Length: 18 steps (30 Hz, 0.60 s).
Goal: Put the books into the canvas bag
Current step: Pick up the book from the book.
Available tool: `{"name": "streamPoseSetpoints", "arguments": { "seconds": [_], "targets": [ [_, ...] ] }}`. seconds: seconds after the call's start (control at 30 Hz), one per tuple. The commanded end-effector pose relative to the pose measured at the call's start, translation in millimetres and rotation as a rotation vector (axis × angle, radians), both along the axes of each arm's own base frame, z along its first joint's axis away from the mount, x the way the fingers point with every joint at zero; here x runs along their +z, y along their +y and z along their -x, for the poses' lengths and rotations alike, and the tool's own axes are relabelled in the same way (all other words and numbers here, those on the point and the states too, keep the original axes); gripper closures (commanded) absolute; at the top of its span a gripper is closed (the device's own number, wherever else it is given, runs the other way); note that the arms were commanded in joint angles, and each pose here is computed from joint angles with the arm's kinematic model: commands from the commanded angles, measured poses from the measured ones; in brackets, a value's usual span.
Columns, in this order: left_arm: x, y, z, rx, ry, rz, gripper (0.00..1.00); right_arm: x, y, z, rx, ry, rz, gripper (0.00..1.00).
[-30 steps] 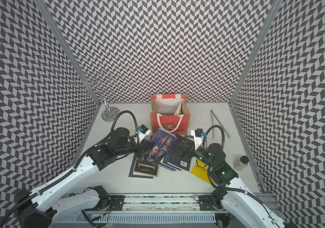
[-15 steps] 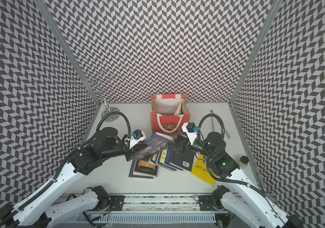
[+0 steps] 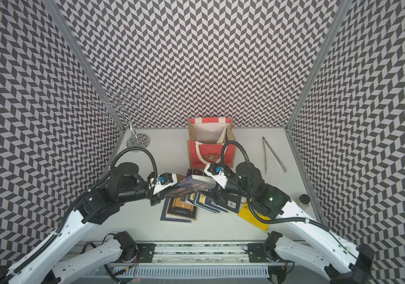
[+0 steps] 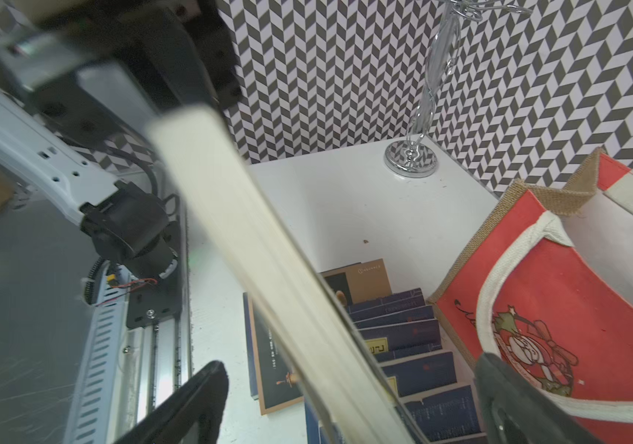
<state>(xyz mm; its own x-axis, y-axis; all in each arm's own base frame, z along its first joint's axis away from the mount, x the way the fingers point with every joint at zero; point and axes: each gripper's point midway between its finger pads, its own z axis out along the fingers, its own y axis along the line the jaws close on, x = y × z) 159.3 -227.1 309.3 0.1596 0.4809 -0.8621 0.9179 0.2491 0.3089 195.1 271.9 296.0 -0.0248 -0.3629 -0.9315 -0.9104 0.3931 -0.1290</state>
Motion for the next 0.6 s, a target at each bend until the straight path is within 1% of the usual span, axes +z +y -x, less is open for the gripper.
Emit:
{"name": "streamPoseSetpoints", "arguments": {
  "seconds": [0.0,0.07,0.13,0.27,0.43,0.57],
  "targets": [
    [30.4,-4.2,22.4,-0.122,-0.099,0.103,1.00,10.3,-4.2,-2.2,-0.003,-0.097,0.019,0.00],
    [32.4,-4.9,26.1,-0.140,-0.098,0.114,1.00,10.1,-0.4,2.4,0.028,-0.095,0.025,0.03],
    [30.9,-5.4,23.9,-0.133,-0.096,0.112,1.00,10.7,4.5,10.1,0.072,-0.087,0.026,0.12],
    [35.3,-4.7,22.1,-0.118,-0.111,0.128,1.00,12.7,9.5,21.1,0.122,-0.069,0.027,0.42],
    [34.9,-3.9,17.6,-0.092,-0.117,0.143,1.00,19.4,10.3,35.3,0.173,-0.056,0.019,0.61],
    [40.5,-1.2,3.0,-0.029,-0.123,0.168,1.00,15.3,12.2,40.3,0.194,-0.035,0.036,0.79]
  ]
}}
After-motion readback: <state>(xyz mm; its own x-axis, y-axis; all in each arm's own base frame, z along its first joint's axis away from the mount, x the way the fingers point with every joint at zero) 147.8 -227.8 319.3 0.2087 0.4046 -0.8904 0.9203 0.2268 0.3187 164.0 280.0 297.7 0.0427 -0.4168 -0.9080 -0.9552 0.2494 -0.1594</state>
